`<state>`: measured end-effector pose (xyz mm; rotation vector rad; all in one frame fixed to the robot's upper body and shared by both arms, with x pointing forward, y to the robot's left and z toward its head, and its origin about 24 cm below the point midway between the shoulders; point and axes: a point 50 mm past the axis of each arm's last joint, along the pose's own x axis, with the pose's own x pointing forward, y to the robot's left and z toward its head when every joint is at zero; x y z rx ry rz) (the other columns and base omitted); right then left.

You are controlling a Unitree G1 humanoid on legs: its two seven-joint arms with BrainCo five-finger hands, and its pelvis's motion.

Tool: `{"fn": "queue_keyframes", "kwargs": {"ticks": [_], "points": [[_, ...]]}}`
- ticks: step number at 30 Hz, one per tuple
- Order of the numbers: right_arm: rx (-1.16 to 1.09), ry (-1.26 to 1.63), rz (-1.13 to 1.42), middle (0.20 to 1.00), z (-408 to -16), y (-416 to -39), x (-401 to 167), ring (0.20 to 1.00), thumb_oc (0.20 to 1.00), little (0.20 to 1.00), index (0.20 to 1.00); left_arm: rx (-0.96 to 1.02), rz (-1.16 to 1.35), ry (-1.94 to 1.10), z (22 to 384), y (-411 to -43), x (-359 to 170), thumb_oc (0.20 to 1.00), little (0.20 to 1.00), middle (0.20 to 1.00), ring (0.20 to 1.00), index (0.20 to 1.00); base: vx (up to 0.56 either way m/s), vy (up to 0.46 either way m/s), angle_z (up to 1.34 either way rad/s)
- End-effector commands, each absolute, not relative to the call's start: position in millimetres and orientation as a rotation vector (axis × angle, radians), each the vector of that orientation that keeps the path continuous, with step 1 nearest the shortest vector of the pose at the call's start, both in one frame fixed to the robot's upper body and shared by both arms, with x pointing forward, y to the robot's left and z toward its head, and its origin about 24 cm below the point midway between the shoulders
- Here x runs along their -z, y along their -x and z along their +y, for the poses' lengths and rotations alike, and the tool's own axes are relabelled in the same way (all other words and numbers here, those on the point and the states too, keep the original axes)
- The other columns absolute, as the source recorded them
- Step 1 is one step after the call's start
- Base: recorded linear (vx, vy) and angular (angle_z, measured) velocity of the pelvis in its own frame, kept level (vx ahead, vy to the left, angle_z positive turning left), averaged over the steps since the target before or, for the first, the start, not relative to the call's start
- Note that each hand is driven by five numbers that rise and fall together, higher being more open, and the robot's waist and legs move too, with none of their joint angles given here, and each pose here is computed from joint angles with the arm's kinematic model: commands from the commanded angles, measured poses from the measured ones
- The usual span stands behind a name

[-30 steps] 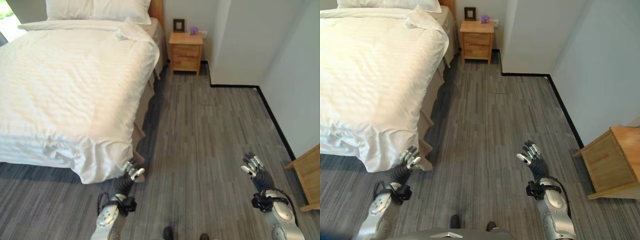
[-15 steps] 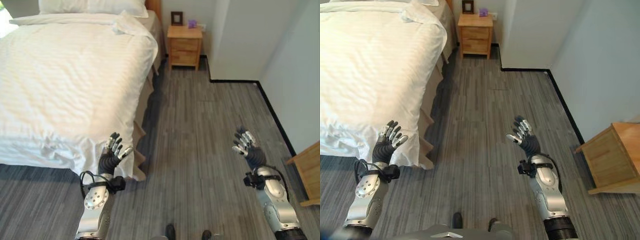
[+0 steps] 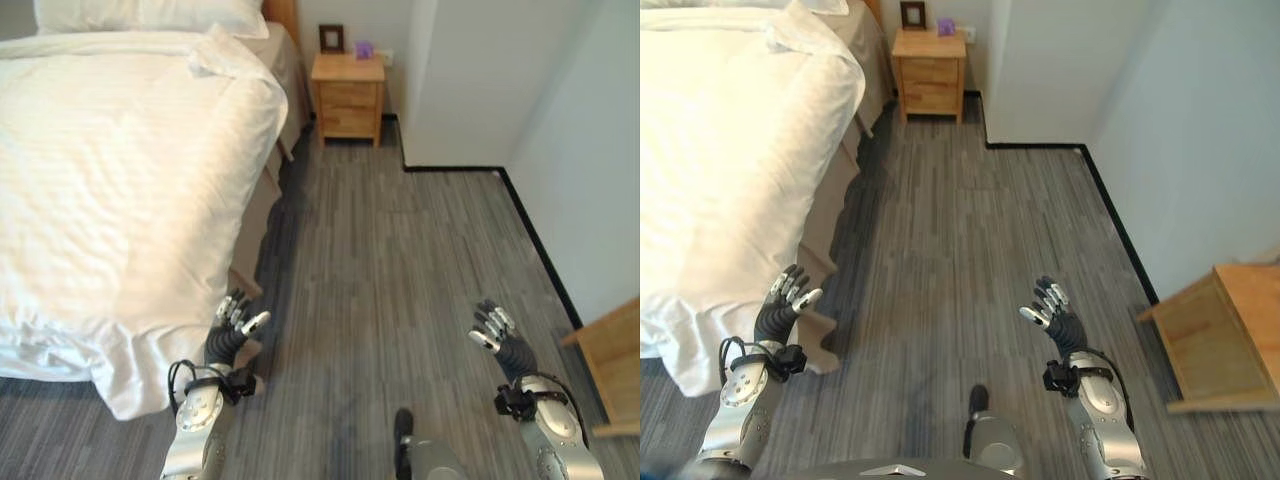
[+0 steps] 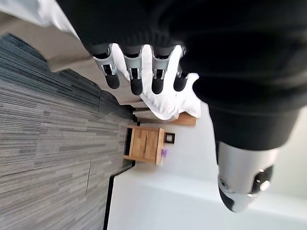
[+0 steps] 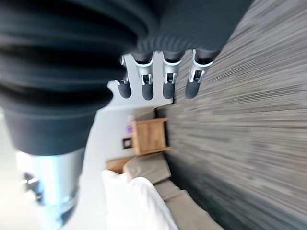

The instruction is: Making the bed.

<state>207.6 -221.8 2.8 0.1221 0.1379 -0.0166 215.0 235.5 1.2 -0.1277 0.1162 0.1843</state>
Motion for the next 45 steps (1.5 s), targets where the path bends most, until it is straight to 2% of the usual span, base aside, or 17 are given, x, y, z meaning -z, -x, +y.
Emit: {"fn": "queue_keyframes", "kwargs": {"ticks": [1,8,13,17,23,29,34,36,37,39,45], "points": [[-0.018,-0.116,-0.020,1.000,-223,-222,-35,1.000,1.000,1.000,1.000,-0.172,-0.048,0.130,246,-225,-37,1.000,1.000,1.000,1.000,1.000,0.47,-0.285,-0.47],[-0.002,-0.084,-0.055,1.000,-229,-230,-42,1.000,1.000,1.000,1.000,-0.162,-0.038,0.096,258,-215,-35,1.000,1.000,1.000,1.000,1.000,0.70,0.033,-0.27],[-0.081,-0.076,-0.059,1.000,-211,-240,-45,1.000,1.000,1.000,1.000,-0.365,-0.083,0.110,292,-195,-41,1.000,1.000,1.000,1.000,1.000,0.83,0.149,-0.30],[-0.167,0.018,-0.042,1.000,-197,-239,-42,1.000,1.000,1.000,1.000,-0.376,-0.097,0.120,291,-196,-41,1.000,1.000,1.000,1.000,1.000,0.62,0.286,-0.09],[-0.230,-0.058,-0.091,1.000,-175,-248,-52,1.000,1.000,1.000,1.000,-0.419,-0.147,0.187,293,-200,-46,1.000,1.000,1.000,1.000,1.000,0.68,0.162,0.35],[-0.212,-0.054,-0.053,1.000,-180,-244,-45,1.000,1.000,1.000,1.000,-0.427,-0.166,0.161,299,-208,-51,1.000,1.000,1.000,1.000,1.000,0.63,-0.221,0.86],[-0.194,-0.031,-0.061,1.000,-194,-237,-47,1.000,1.000,1.000,1.000,-0.389,-0.142,0.164,288,-212,-44,1.000,1.000,1.000,1.000,1.000,0.68,-0.283,0.73],[-0.168,-0.098,-0.052,1.000,-196,-239,-44,1.000,1.000,1.000,1.000,-0.377,-0.119,0.141,283,-212,-41,1.000,1.000,1.000,1.000,1.000,0.54,-0.402,0.00],[-0.163,-0.245,-0.063,1.000,-194,-239,-46,1.000,1.000,1.000,1.000,-0.418,-0.147,0.244,284,-210,-41,1.000,1.000,1.000,1.000,1.000,0.51,-0.452,-0.44],[-0.172,-0.294,-0.080,1.000,-193,-238,-49,1.000,1.000,1.000,1.000,-0.439,-0.160,0.262,287,-207,-43,1.000,1.000,1.000,1.000,1.000,0.45,-0.506,-0.36],[-0.101,-0.235,-0.114,1.000,-211,-250,-61,1.000,1.000,1.000,1.000,-0.457,-0.143,0.264,295,-202,-40,1.000,1.000,1.000,1.000,1.000,0.55,-0.295,-0.44]]}}
